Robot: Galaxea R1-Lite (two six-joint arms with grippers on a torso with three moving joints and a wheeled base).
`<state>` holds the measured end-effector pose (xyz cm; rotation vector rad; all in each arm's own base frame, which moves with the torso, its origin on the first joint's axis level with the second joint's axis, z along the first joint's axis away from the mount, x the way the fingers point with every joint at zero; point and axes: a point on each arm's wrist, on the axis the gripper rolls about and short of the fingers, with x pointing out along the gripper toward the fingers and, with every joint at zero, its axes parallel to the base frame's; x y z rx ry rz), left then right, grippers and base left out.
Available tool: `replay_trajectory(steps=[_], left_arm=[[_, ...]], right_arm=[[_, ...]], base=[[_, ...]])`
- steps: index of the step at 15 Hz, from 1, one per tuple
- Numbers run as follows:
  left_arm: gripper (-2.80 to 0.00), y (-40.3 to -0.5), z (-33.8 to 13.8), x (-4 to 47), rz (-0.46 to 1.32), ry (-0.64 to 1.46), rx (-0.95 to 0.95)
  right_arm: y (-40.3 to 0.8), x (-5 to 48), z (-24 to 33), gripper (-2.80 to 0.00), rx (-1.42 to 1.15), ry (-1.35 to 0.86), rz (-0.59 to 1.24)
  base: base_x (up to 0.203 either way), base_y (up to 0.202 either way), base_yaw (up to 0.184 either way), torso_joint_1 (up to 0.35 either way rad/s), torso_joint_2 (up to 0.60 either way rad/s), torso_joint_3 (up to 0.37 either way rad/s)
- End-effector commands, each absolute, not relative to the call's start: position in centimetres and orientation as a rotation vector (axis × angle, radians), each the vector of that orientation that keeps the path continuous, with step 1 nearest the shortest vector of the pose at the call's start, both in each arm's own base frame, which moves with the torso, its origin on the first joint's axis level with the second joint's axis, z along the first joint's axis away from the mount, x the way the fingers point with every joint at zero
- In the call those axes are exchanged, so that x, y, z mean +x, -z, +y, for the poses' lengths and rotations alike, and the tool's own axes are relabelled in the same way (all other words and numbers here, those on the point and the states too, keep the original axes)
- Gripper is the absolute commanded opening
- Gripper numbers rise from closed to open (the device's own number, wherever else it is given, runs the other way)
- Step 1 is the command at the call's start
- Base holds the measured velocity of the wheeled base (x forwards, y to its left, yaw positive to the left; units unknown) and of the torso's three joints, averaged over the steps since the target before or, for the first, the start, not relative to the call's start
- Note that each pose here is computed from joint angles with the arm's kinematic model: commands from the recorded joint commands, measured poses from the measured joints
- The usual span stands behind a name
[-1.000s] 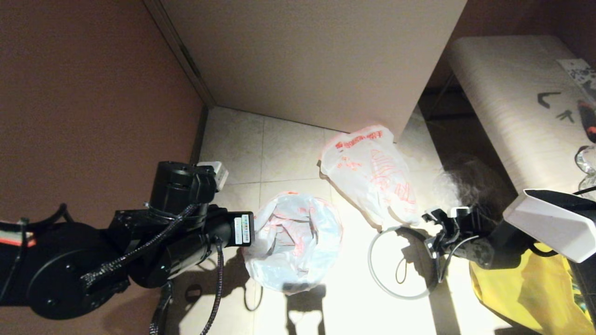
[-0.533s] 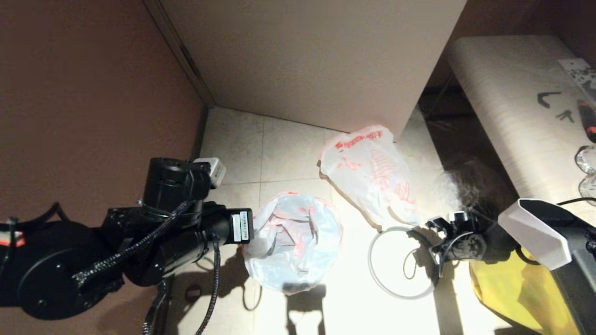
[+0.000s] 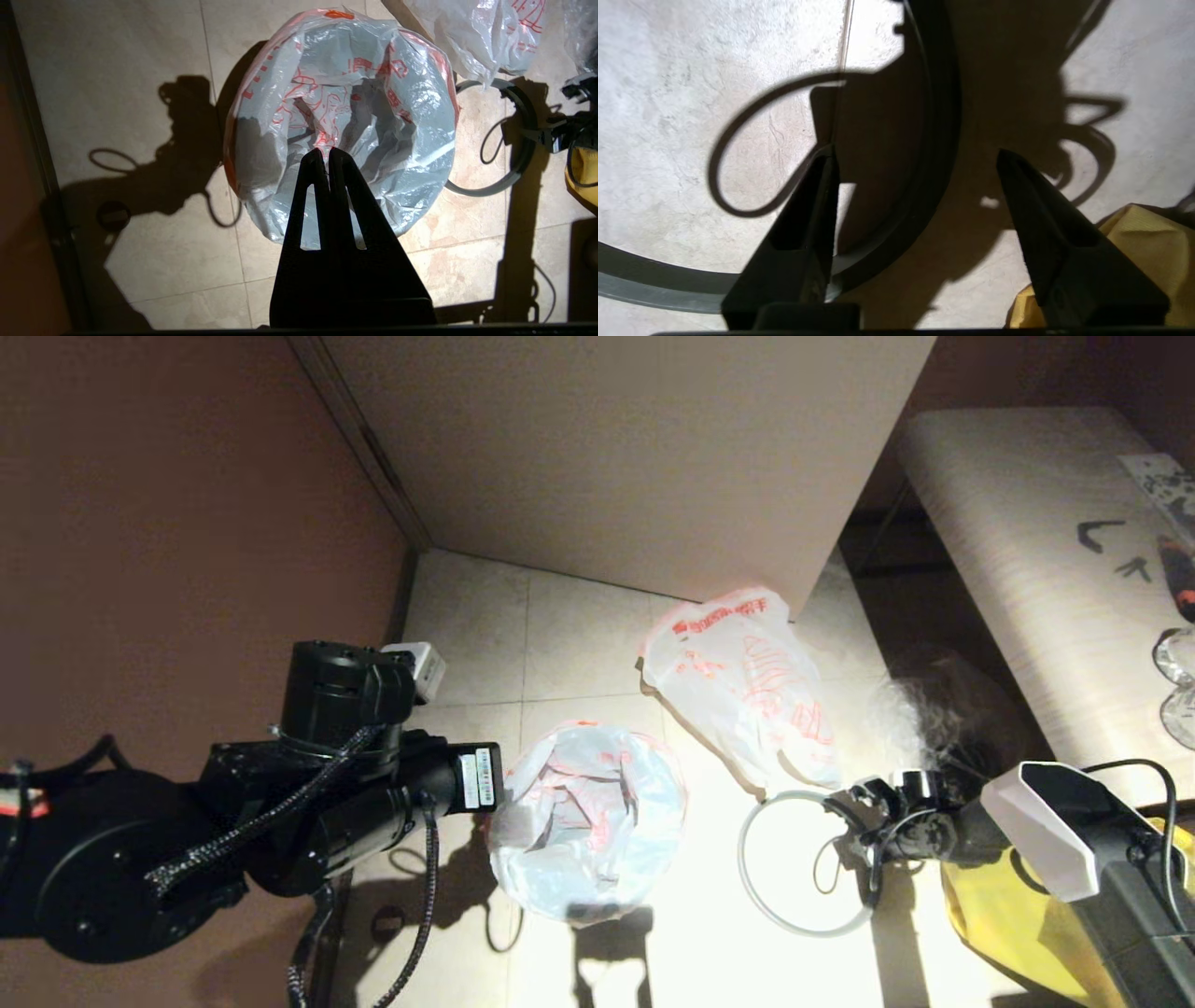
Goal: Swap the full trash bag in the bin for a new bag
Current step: Place the trash can ring on the trash can
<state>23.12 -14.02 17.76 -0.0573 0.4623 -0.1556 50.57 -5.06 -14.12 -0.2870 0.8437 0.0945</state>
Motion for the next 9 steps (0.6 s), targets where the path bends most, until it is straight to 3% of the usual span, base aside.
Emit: replay_trajectory(steps=[1, 5, 6, 9], left_arm=[[-2.8, -17.74, -13.78, 23.36, 0.461, 0.144, -0.061], [-2.8, -18.14, -13.51, 23.46, 0.448, 0.136, -0.07], [-2.8, -18.18, -13.49, 23.45, 0.446, 0.135, -0.071], [-2.8, -18.19, -13.49, 23.44, 0.446, 0.134, -0.071]], right_arm=[[15.79, 50.43, -5.2, 0.0, -0.284, -0.098, 0.87], [16.24, 50.72, -5.86, 0.0, -0.28, -0.086, 0.866], [16.29, 50.67, -5.85, -2.8, -0.279, -0.087, 0.872], [16.58, 50.56, -5.84, -2.8, -0.276, -0.091, 0.894]], base=[[0.0, 0.0, 0.0, 0.0, 0.0, 0.0], [0.0, 0.0, 0.0, 0.0, 0.0, 0.0], [0.0, 0.0, 0.0, 0.0, 0.0, 0.0], [0.0, 0.0, 0.0, 0.0, 0.0, 0.0]])
